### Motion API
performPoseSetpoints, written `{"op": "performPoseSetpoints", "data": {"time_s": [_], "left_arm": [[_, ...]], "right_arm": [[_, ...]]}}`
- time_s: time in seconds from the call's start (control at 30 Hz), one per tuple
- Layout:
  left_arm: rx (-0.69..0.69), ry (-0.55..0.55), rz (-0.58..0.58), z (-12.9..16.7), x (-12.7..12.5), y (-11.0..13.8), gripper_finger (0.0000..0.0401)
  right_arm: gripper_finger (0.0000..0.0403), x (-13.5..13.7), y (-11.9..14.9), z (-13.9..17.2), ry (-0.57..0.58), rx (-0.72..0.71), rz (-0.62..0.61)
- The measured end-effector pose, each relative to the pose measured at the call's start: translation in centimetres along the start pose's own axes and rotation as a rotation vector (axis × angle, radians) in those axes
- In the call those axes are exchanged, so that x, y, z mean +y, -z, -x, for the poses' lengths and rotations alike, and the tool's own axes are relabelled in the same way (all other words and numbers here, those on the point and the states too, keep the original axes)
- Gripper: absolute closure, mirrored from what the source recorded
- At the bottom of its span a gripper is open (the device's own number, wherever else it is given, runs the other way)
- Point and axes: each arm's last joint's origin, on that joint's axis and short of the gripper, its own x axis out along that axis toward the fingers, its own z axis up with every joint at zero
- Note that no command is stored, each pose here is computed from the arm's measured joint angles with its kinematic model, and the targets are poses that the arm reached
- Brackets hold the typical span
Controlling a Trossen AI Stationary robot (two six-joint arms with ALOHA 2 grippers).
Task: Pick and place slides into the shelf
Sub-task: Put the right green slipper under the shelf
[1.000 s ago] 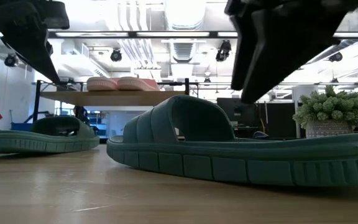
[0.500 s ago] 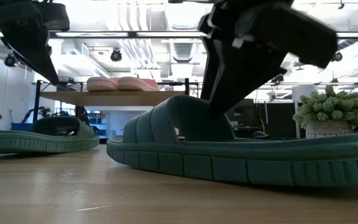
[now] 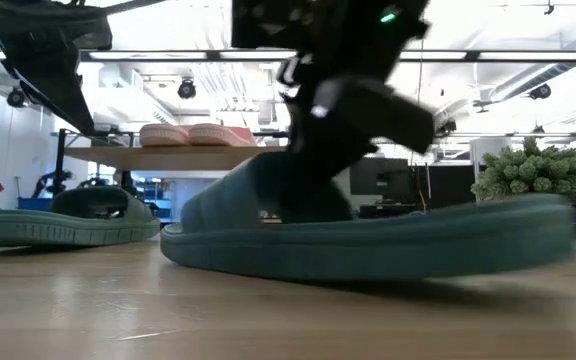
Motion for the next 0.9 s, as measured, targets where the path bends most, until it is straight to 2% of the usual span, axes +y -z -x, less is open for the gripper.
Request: {"op": "performPoseSetpoints", "data": {"time_s": [0.17, 0.3, 0.43, 0.53, 0.73, 0.9], "left_arm": [[0.005, 0.01, 0.004, 0.1, -0.1, -0.1, 0.0243], [0.026, 0.04, 0.004, 0.3, -0.2, -0.1, 0.0246], [0.02, 0.068, -0.025, 0.8, -0.6, -0.1, 0.026], [-0.004, 0.092, -0.054, 1.5, -1.1, -0.1, 0.0277], [-0.027, 0.144, -0.086, 2.7, -1.9, -0.1, 0.0313], [-0.022, 0.153, -0.089, 2.8, -2.0, 0.1, 0.0324]], "right_arm": [[0.0383, -3.3, -1.0, -1.6, 0.027, -0.043, -0.109], [0.0388, -6.6, -1.2, -2.9, 0.118, -0.039, -0.272], [0.0389, -9.5, -1.1, -4.1, 0.155, -0.025, -0.436], [0.0389, -11.0, -1.2, -4.7, 0.175, -0.025, -0.501], [0.0389, -12.5, -2.4, -6.9, 0.191, -0.043, -0.507], [0.039, -13.0, -3.6, -9.0, 0.208, -0.025, -0.48]]}}
